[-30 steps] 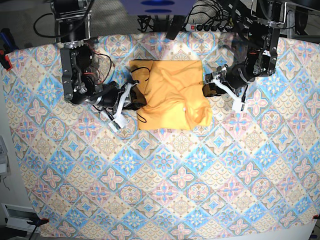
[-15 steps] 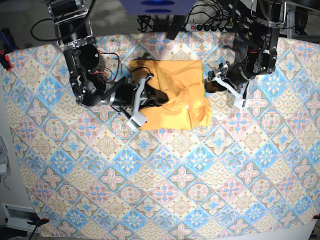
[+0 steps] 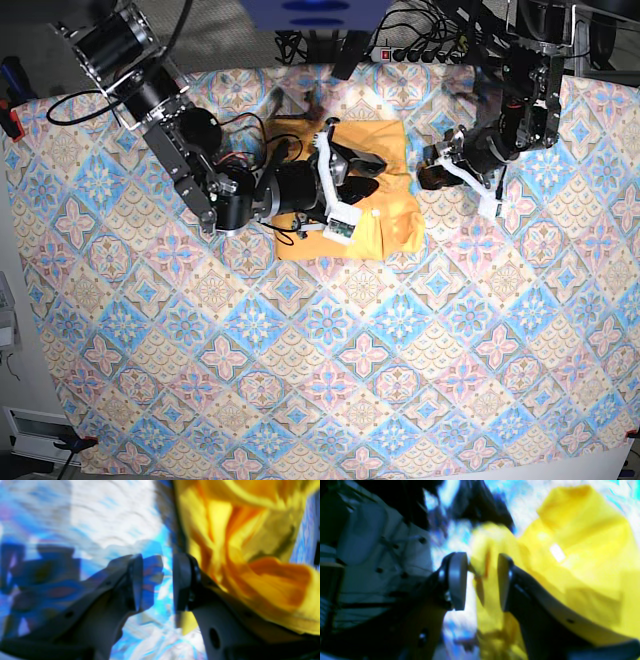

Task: Fold the T-shirt properly
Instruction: 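Tuck and flatten the folded layers with the right gripper, then pull the right gripper out from under the folded bundle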

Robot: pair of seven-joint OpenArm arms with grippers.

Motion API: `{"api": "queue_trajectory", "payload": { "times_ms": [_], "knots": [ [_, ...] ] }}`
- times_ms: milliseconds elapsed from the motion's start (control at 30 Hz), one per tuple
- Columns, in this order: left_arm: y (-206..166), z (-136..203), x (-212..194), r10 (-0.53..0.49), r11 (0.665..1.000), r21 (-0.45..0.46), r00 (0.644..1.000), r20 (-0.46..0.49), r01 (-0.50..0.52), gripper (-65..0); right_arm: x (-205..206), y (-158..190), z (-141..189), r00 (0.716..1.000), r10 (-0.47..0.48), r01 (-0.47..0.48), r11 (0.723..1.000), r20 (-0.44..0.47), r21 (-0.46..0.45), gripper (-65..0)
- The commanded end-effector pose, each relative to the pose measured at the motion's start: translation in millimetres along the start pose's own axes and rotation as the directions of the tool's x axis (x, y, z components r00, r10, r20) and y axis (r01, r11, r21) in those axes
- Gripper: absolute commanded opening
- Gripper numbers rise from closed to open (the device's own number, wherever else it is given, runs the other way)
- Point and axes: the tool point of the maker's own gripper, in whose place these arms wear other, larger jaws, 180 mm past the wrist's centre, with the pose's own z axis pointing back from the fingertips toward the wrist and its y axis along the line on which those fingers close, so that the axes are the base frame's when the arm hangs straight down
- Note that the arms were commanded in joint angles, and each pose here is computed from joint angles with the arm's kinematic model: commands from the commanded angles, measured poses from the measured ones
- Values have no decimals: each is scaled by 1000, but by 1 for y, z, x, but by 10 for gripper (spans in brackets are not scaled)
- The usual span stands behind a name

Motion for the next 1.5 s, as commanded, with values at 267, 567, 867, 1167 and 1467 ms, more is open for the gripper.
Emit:
{"api": "queue_trajectory", "payload": {
  "times_ms": [267,567,867,1167,1467],
  "knots": [
    [10,12,27,5,1000,13,997,78,-6,-449,-4,-52,41,993,-81,96,975,82,-199,-433],
    [7,11,27,10,1000,6,997,81,-11,-450,-30,-92,71,950,-247,297,907,192,-299,-434],
    [-38,32,48,-69,994,-66,982,175,82,-450,-17,-86,50,933,-275,330,911,230,-248,-555],
    [-71,22,20,-112,982,-139,987,112,127,-450,31,-83,33,975,-131,167,964,180,-207,-575],
    [-67,13,14,-101,985,-135,991,83,112,-450,39,-78,-16,988,-123,132,985,89,-109,-573]
  ]
}}
